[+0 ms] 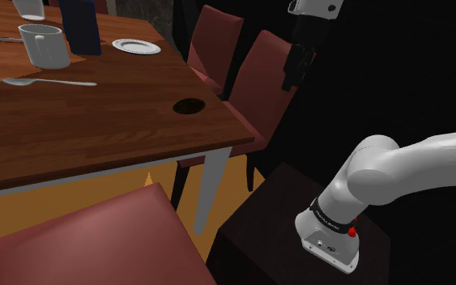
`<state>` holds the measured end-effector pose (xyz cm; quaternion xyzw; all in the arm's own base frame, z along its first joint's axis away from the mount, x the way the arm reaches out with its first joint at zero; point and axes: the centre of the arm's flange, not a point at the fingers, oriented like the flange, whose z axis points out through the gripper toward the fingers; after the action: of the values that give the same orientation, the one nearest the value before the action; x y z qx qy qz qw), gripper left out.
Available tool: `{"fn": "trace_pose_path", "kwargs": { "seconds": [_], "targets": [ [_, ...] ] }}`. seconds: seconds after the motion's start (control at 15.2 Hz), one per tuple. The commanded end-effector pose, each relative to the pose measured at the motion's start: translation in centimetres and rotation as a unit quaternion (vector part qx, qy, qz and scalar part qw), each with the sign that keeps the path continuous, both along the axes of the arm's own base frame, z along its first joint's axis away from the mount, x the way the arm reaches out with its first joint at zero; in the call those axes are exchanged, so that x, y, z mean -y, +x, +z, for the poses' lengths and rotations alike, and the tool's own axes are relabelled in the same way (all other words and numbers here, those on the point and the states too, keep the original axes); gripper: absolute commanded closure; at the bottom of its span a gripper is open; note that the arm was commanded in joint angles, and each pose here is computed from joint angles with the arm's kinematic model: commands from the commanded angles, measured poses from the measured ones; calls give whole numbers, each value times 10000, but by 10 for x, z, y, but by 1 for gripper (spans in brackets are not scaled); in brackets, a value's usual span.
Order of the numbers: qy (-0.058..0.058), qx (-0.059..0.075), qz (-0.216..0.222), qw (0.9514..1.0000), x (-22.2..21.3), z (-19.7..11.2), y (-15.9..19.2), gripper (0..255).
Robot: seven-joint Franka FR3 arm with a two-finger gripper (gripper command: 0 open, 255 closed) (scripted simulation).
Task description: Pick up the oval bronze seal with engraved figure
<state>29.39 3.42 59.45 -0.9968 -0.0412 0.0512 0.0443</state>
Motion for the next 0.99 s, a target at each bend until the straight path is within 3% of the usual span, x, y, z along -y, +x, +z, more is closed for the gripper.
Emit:
{"fn": "trace_pose_path", "kwargs": {
  "seconds": [0.0,0.46,0.92],
  "targets": [
    [0,0,0,10000,0,0,0,0],
    [-513,96,850,9950,-51,-31,78,0],
    [-1020,191,1691,9801,-111,-66,148,0]
  ]
}}
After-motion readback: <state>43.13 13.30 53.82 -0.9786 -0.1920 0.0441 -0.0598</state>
